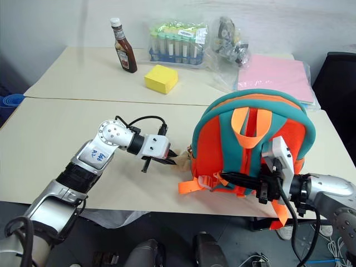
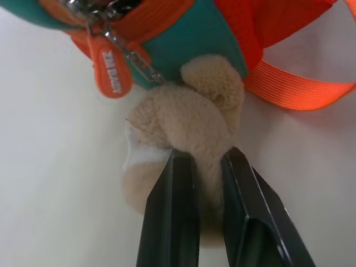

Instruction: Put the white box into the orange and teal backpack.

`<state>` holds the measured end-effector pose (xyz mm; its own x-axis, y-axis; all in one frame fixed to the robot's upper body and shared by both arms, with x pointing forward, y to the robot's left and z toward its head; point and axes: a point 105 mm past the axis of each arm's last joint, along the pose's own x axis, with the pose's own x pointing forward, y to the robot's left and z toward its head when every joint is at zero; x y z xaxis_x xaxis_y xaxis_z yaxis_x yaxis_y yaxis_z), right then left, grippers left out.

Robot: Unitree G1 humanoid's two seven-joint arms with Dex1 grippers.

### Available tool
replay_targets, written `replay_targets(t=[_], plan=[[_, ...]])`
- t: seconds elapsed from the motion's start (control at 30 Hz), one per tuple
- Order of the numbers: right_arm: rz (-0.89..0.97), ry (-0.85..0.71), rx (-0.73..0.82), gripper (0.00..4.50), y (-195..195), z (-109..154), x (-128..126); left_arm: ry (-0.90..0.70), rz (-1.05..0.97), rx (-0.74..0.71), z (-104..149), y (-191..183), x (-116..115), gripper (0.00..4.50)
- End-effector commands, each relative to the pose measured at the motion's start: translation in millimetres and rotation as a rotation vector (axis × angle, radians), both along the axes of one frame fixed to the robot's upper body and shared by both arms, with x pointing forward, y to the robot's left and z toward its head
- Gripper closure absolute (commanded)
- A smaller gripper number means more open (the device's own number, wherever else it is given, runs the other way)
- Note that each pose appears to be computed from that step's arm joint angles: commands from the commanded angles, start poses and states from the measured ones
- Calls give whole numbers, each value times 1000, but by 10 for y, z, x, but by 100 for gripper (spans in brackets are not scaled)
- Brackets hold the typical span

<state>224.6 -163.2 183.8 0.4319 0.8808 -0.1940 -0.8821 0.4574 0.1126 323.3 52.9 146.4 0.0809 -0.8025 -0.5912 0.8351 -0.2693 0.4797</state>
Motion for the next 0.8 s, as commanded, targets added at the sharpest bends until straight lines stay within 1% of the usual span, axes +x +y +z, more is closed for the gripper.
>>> replay_targets(t=[0.03,0.07,0.1,0.17,0.27,0.3,0.33,0.43,0.47,0.5,0.57,0.63,0.73,0.8], plan=[[-48,-36,-21,446,-106,34,63,125,54,-85,23,16,-30,429],[-63,-30,-39,446,-173,25,74,198,91,-150,118,53,-20,429],[-79,-22,-55,374,-249,28,80,266,115,-201,204,105,-23,360],[-121,-18,-82,308,-446,75,84,360,154,-265,330,269,-34,300],[-186,-6,-83,202,-740,205,35,412,239,-334,477,553,4,200],[-198,-1,-87,174,-824,240,-8,433,259,-361,532,645,-1,176],[-206,5,-94,133,-901,270,-61,453,276,-386,585,734,-15,139],[-226,35,-98,26,-1085,352,-227,478,317,-440,729,952,-68,47],[-232,41,-93,0,-1132,381,-276,482,328,-456,774,1004,-87,14],[-272,45,-93,0,-1259,430,-332,487,358,-486,857,1124,-113,3],[-378,38,-98,0,-1546,539,-427,462,430,-538,1019,1369,-156,3],[-445,-1,-90,0,-1699,635,-453,411,482,-569,1121,1492,-162,3],[-502,-66,-51,0,-1772,707,-397,367,498,-596,1172,1538,-188,3],[-506,-82,-31,0,-1741,671,-350,336,519,-593,1118,1511,-159,3]])
